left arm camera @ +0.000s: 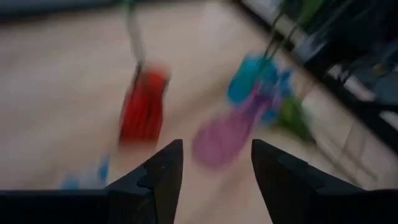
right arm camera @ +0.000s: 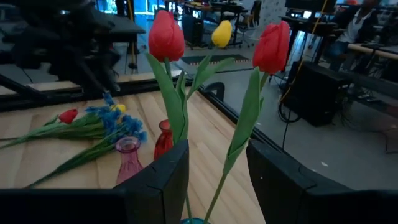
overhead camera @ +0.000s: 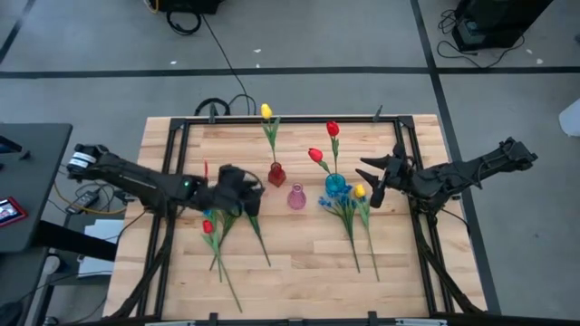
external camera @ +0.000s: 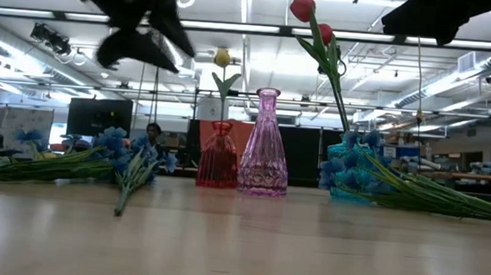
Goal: Sort flowers into vase by color
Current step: Put the yellow tulip into the red transparent vase
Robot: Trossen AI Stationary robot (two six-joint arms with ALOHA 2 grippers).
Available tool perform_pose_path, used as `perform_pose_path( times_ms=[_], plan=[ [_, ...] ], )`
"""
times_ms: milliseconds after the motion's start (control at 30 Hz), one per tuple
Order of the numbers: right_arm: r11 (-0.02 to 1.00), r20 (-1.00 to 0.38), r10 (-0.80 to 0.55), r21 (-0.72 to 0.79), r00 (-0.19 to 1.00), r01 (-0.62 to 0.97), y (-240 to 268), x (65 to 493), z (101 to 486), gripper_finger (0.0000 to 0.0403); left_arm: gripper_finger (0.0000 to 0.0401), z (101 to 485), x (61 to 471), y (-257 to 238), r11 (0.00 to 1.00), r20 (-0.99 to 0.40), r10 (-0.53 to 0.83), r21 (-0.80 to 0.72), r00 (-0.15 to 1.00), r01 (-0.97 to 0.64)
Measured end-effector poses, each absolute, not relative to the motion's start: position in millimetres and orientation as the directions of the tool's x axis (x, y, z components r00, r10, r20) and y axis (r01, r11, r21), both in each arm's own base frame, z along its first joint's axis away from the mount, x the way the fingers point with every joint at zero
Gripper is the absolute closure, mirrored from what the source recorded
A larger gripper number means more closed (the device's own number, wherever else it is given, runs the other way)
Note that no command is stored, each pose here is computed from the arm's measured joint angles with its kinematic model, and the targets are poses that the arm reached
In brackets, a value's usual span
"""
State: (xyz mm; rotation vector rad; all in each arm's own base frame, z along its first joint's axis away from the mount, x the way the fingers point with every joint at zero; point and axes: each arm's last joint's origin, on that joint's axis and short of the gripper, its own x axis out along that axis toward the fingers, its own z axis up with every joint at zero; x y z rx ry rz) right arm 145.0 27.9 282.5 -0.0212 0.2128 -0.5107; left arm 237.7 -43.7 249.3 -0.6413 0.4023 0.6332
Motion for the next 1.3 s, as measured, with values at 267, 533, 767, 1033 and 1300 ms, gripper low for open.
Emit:
perform_pose_path(
  times_ms=[267,533,767,1033,1300],
  plan=[
    [0.892,-0.3,-0.451,-0.157,0.84,0.423,28.3,143.8,270.3,0.023,0.0223,239.0,241.2,-84.4,0.443,-0.726,0.288,-0.477,0.624,-0.759],
    [0.911,-0.623,-0.281,0.067,0.73,0.407,28.9,133.1,239.4,0.024,0.0224,238.6,264.1,-103.3,0.548,-0.658,0.339,-0.442,0.672,-0.71],
    [0.829,-0.894,-0.137,0.132,0.426,0.544,37.6,137.1,204.9,0.0248,0.0224,245.0,267.8,-110.9,0.684,-0.511,0.46,-0.318,0.726,-0.657],
    [0.767,-0.979,-0.024,0.112,0.202,0.632,65.7,159.2,167.4,0.0248,0.0224,253.7,274.6,-113.2,0.767,-0.419,0.482,-0.223,0.77,-0.601],
    [0.69,-0.971,-0.058,0.127,0.23,0.712,82.6,174.9,147.6,0.0248,0.0224,255.5,275.4,-113.2,0.8,-0.395,0.5,-0.129,0.771,-0.585]
  ],
)
